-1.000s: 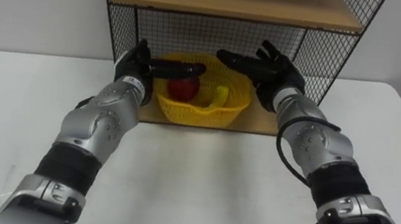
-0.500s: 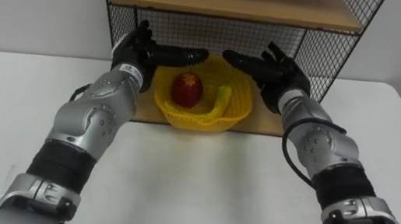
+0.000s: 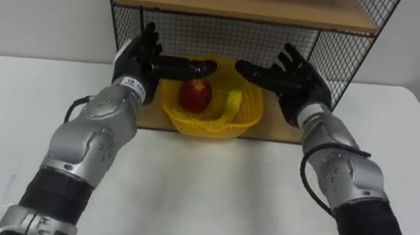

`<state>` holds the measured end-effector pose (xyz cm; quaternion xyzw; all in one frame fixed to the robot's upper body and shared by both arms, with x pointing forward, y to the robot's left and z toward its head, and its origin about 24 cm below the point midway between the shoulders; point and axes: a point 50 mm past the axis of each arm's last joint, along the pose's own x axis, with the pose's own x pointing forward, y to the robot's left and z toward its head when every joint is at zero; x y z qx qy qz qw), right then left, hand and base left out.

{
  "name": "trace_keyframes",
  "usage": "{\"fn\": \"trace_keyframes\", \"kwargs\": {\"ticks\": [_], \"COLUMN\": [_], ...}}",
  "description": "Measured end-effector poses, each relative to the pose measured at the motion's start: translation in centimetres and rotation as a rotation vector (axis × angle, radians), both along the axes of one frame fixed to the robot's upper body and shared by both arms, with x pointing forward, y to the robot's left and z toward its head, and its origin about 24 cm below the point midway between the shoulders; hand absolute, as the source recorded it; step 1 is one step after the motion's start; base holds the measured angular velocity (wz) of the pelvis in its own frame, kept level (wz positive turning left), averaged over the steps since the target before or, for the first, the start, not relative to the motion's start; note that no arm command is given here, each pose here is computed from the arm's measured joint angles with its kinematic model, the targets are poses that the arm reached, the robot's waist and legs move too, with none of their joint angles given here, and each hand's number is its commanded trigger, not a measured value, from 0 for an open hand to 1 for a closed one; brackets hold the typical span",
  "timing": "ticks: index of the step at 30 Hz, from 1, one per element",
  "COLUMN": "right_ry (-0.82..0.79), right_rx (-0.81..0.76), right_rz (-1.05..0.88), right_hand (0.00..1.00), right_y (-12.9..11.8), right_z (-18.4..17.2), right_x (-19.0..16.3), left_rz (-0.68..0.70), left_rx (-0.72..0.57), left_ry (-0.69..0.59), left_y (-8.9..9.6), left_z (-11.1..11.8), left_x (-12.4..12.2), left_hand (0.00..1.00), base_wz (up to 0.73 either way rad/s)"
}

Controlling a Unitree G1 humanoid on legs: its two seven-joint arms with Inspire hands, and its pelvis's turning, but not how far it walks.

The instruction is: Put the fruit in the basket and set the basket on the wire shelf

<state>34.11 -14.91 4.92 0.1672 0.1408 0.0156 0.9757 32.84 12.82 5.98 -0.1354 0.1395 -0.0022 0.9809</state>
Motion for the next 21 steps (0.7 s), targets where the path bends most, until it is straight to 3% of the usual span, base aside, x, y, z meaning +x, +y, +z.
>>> {"fn": "trace_keyframes", "kwargs": {"ticks": [9,21], "right_ry": [-0.075,-0.160], "right_rx": [-0.031,-0.103], "right_rz": [0.004,0.004], "right_hand": [0.00,0.00], "right_y": [0.0,-0.8], "right_z": [1.0,0.9], "right_x": [-1.1,-5.0], "left_rz": [-0.018,-0.032], "left_rx": [0.026,0.004], "left_ry": [-0.012,-0.070], "left_y": [0.2,1.1], "left_z": [-0.5,-1.3], "left_x": [-1.0,-4.3], "left_hand": [0.00,0.00], "base_wz": [0.00,0.00]}}
